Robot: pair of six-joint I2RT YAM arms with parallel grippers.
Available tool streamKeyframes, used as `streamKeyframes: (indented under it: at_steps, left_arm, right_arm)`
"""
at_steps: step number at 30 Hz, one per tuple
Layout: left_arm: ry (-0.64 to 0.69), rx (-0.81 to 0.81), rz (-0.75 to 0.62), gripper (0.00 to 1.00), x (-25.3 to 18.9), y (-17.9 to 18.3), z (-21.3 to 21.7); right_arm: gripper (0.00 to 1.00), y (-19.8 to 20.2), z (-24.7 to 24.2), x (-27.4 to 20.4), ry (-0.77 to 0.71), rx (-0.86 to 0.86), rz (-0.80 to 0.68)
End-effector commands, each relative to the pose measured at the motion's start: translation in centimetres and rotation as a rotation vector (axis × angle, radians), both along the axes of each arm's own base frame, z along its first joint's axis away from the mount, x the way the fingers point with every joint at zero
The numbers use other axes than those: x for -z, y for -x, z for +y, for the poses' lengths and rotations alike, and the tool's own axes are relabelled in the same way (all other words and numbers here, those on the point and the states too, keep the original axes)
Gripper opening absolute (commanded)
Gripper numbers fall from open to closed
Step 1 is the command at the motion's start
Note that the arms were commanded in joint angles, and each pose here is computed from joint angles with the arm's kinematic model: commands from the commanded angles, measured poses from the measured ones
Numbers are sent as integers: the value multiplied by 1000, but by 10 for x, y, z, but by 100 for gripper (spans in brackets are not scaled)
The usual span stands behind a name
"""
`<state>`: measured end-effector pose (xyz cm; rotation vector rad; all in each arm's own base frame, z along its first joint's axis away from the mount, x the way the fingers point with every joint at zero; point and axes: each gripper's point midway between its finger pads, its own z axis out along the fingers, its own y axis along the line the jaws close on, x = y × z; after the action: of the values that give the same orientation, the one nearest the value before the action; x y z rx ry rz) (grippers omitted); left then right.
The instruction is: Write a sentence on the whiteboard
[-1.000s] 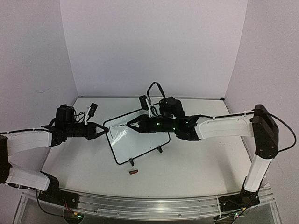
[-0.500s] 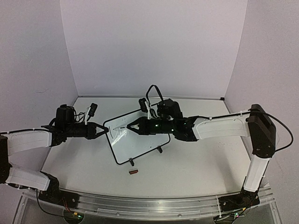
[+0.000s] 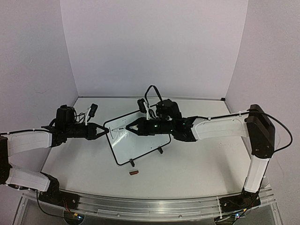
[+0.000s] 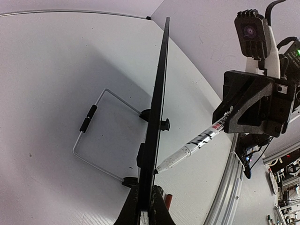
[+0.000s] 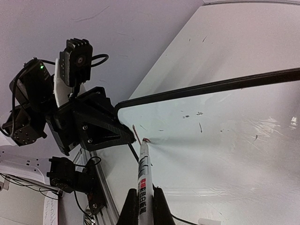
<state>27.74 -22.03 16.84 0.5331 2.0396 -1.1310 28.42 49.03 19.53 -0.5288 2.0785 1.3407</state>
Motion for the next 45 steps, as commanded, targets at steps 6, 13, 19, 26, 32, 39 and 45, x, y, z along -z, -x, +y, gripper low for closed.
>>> streamKeyframes:
  at_steps: [6,13,19,26,32,39,45]
  left_arm:
    - [-36,-41,-48,0,-1,-9,7]
    - [-37,-43,-49,0,-1,-10,7]
    - [-38,-42,-49,0,-1,-10,7]
    - [-38,-43,-51,0,-1,-9,8]
    - [-38,-42,-51,0,-1,-9,8]
    - [-38,-42,-50,0,-1,-9,8]
    - [-39,-41,-50,0,-1,-9,8]
  right_arm:
    - [0,-1,3,11,13,-12,29]
    - [0,2,5,13,12,-30,37]
    - [0,0,3,12,15,-10,32]
    - [0,-5,-10,8,27,55,5]
    - [0,-4,-20,5,33,81,-7]
    - [0,0,-21,0,17,65,-13]
    - [0,11,-20,-26,-69,11,-36]
